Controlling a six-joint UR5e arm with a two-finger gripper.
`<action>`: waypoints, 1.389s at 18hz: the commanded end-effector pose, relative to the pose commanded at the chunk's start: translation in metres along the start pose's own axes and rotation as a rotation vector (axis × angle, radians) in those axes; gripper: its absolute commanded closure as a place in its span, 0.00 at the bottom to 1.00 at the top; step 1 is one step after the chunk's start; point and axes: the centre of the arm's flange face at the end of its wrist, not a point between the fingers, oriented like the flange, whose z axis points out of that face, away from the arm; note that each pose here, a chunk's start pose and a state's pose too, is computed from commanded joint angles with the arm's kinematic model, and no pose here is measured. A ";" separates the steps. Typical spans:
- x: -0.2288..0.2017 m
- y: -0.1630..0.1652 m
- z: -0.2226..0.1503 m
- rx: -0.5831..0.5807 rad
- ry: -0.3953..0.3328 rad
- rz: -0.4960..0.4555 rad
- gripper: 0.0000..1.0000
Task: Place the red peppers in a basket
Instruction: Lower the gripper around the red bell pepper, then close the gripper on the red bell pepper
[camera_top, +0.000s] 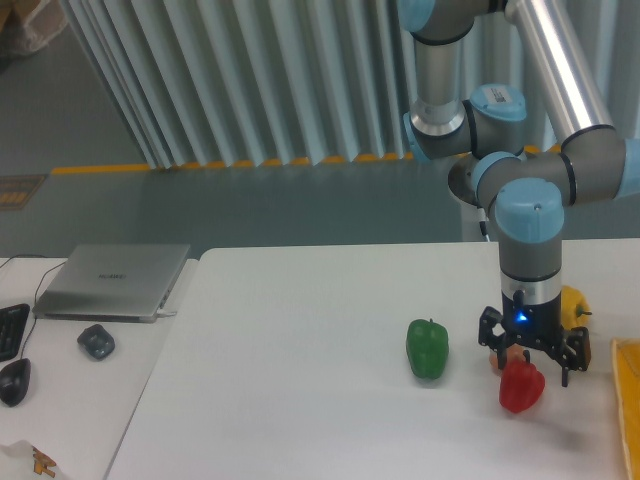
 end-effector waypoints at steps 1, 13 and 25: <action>-0.001 -0.001 0.002 -0.003 0.002 0.002 0.00; 0.017 -0.008 0.025 -0.033 0.021 0.039 0.00; 0.017 -0.009 0.040 -0.058 0.035 0.056 0.00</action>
